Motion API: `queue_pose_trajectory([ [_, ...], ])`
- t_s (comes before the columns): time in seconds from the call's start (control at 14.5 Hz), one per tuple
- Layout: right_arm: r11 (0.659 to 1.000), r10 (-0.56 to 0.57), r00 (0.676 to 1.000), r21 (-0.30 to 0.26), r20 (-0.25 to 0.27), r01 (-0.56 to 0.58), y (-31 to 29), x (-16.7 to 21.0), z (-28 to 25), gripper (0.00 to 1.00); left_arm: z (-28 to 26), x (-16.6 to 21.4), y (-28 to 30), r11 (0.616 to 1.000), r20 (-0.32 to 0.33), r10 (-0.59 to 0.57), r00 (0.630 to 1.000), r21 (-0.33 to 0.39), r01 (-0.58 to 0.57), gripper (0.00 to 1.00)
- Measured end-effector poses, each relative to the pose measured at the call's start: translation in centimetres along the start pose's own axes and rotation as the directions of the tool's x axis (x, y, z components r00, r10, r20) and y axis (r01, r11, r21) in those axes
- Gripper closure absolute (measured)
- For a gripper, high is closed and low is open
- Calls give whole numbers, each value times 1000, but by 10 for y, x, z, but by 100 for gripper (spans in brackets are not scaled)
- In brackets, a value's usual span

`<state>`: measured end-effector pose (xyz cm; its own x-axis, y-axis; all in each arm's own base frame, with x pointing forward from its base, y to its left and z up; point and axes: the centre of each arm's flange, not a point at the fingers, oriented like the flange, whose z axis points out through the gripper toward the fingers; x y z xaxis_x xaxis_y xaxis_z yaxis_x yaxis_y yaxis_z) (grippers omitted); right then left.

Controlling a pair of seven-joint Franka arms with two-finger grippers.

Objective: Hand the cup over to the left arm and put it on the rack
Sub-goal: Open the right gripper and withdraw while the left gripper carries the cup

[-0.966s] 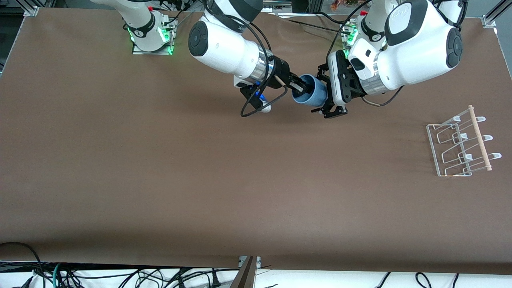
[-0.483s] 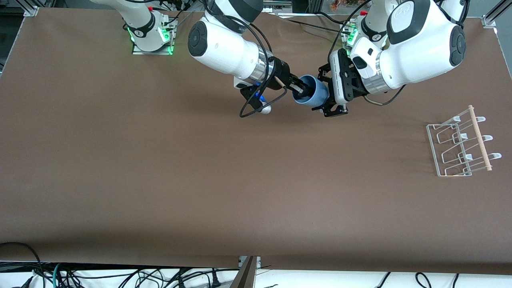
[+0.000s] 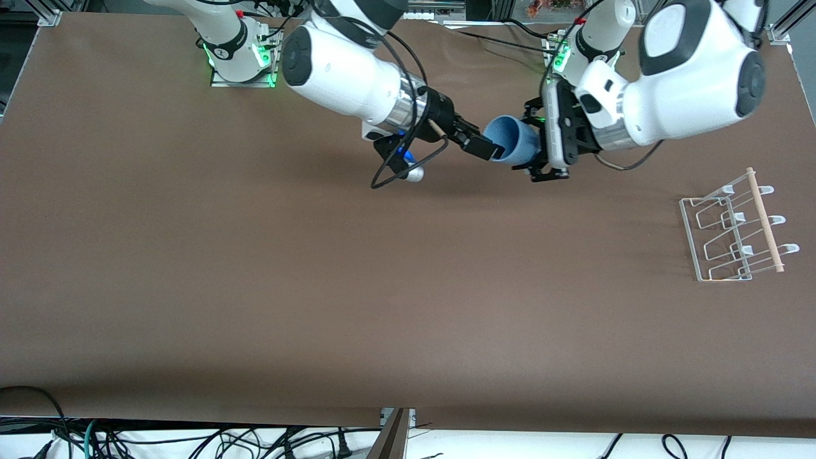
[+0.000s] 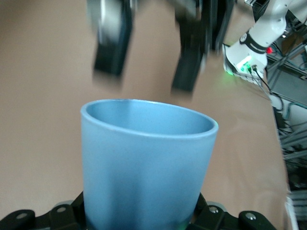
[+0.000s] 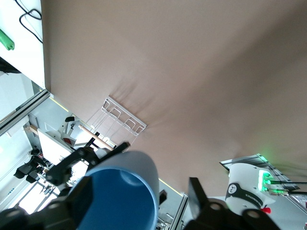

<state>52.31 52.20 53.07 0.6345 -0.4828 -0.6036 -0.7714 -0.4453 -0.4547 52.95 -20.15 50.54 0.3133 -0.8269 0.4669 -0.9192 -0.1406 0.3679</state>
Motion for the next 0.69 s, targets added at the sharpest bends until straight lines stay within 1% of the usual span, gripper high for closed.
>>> queue_pose_trajectory([
  [0.14,1000,25,1000,-12,-6,-25,-5,22,-29,1,-10,-22,-2,998,120,-62,991,-16,65,23],
  [0.21,999,40,999,-24,-10,-40,-7,37,-47,1,-13,-29,0,993,186,-111,976,-10,115,23],
  [0.34,998,39,999,-57,-24,-40,-7,68,-89,1,-20,-39,3,977,305,-212,928,31,213,23],
  [0.41,996,25,999,-80,-32,-28,-5,82,-111,1,-27,-43,4,969,365,-243,898,54,241,23],
  [0.48,994,8,999,-106,-42,-12,-1,96,-133,1,-34,-50,4,961,431,-272,861,73,267,23],
  [0.62,988,-45,997,-153,-55,36,8,123,-176,1,-53,-73,-2,936,547,-337,766,111,333,23],
  [0.69,983,-72,996,-174,-58,61,14,135,-196,1,-65,-88,-7,923,591,-363,721,122,365,23],
])
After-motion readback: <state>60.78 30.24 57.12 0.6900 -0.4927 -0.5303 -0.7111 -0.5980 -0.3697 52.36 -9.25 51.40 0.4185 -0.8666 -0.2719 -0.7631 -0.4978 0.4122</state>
